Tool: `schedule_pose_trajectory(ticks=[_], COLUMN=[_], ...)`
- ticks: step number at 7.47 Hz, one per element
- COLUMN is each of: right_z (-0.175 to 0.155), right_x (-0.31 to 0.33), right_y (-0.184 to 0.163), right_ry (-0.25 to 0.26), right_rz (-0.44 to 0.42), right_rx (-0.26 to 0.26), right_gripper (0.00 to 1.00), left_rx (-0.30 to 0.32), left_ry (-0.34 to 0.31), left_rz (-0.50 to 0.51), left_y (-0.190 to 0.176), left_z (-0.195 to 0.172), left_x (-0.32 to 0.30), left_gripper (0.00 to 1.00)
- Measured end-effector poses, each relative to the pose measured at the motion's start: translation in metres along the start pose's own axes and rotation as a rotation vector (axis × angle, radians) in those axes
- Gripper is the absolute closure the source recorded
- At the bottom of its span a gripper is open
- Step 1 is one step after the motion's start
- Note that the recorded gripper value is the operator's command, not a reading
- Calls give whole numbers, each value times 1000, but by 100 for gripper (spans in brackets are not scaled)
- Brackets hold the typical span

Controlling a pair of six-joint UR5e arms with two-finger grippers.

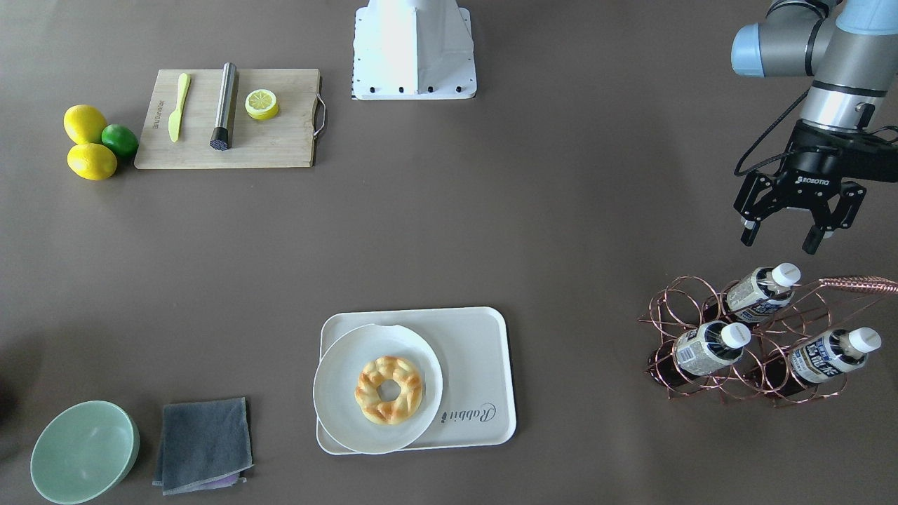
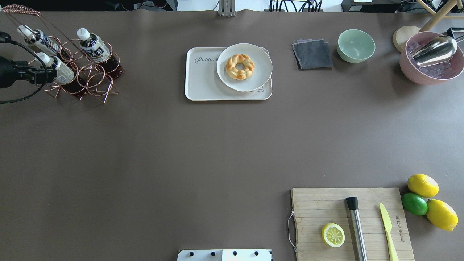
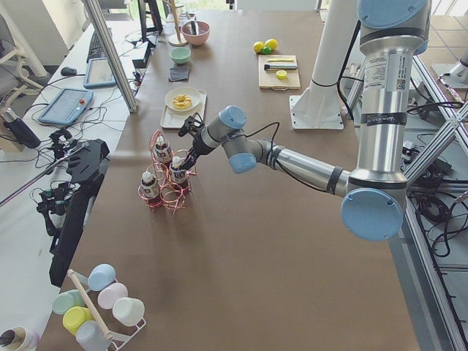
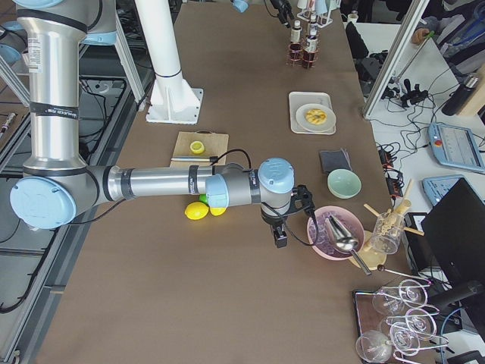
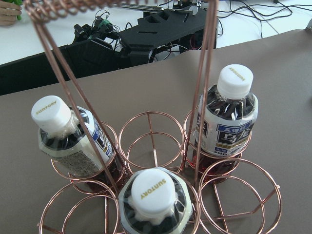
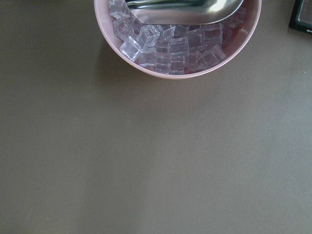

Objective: Place tea on tray
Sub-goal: 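Lower the left gripper onto the nearest tea bottle in the copper rack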

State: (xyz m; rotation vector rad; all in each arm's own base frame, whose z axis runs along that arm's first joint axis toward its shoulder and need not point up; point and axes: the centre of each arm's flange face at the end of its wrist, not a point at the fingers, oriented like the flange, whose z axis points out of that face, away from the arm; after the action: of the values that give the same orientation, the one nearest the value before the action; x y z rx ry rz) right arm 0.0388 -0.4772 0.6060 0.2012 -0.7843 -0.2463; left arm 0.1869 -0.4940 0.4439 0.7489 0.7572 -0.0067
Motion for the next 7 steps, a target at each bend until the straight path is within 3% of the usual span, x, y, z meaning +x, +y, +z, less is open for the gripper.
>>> schedule_pose_trajectory(ticks=[5,6,7], right_z=[-3,-3,-3], right_x=[-3,-3,-3], right_y=[-1,-1,-1], right_ry=[1,3,5], right_rz=[1,-1,-1], right_rx=[8,9,9], right_gripper=[0,0,0], left_rx=[24,25,23], left_ry=[-16,-22,-25], left_rz=[1,-3,-5], left_y=[-25,-29,-30], left_z=[11,15,19], left_x=[-10,-12,-13], left_gripper=[21,30,58])
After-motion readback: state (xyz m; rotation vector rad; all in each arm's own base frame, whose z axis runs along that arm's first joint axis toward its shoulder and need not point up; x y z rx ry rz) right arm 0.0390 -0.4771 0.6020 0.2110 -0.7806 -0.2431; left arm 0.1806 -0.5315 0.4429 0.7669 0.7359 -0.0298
